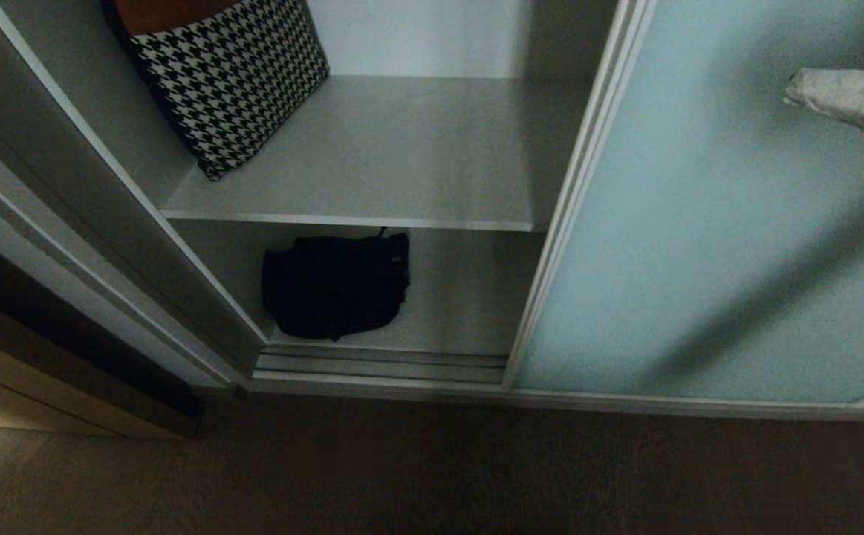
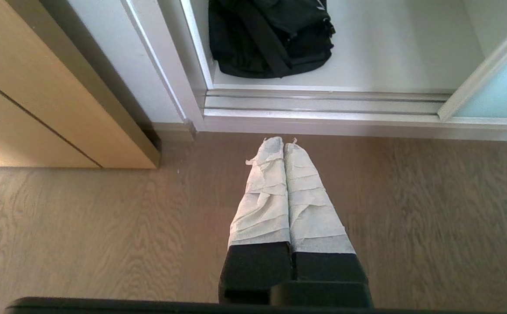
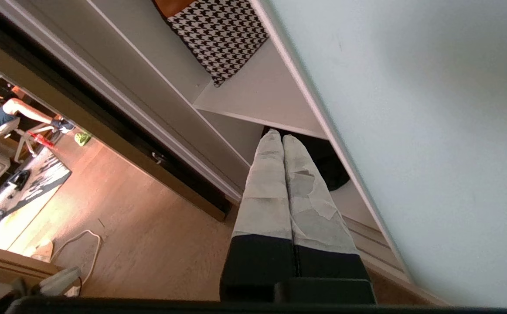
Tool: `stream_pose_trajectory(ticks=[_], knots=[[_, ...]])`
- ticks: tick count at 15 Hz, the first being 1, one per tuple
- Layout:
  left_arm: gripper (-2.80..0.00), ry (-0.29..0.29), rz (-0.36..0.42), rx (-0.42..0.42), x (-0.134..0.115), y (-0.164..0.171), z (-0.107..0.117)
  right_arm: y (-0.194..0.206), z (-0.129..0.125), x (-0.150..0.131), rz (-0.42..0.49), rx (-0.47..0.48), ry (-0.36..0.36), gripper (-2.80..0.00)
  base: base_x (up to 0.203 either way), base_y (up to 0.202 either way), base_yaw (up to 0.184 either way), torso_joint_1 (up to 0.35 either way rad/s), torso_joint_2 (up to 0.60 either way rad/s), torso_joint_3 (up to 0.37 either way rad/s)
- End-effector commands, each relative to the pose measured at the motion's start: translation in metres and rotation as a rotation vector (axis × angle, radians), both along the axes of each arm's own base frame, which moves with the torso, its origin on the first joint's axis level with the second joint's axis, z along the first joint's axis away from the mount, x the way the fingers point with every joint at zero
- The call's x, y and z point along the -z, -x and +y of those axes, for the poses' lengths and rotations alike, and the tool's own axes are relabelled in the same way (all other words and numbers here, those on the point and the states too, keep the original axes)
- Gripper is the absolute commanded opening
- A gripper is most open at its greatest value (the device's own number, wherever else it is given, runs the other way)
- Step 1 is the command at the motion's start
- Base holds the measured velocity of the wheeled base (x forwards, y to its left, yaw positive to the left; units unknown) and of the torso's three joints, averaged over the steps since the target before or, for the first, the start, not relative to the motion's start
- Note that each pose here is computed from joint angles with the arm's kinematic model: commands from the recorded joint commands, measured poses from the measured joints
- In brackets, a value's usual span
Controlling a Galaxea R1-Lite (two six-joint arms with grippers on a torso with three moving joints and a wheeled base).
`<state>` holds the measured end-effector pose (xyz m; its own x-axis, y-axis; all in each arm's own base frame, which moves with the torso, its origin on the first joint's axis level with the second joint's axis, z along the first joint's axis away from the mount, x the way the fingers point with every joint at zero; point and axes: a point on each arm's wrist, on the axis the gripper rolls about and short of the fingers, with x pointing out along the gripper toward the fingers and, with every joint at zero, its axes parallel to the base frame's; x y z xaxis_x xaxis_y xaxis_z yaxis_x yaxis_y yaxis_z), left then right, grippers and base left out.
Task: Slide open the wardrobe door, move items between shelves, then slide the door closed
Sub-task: Close the door
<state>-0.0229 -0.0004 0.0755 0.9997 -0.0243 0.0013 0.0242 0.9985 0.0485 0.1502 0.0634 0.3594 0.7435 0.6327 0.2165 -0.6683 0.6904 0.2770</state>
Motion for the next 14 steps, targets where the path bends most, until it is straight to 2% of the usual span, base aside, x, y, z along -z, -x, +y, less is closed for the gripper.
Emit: stream_pose_trajectory(ticks=[1,8,14], knots=[[-2.80,-0.001,0.000,0.001,0.000,0.000,0.000,-0.023,0.009,0.003,0.035,-0.006,0.013,-2.80,0.000,0.000,0.000,0.000,0.00,0.000],[-2.80,-0.001,0.000,0.000,0.000,0.000,0.000,-0.063,0.037,0.014,0.097,-0.049,0.053,-2.80,0.000,0.000,0.000,0.000,0.00,0.000],[-2.80,-0.001,0.000,0.000,0.000,0.000,0.000,-0.085,0.056,0.025,0.138,-0.007,0.058,-2.80,0.000,0.000,0.000,0.000,0.00,0.000]])
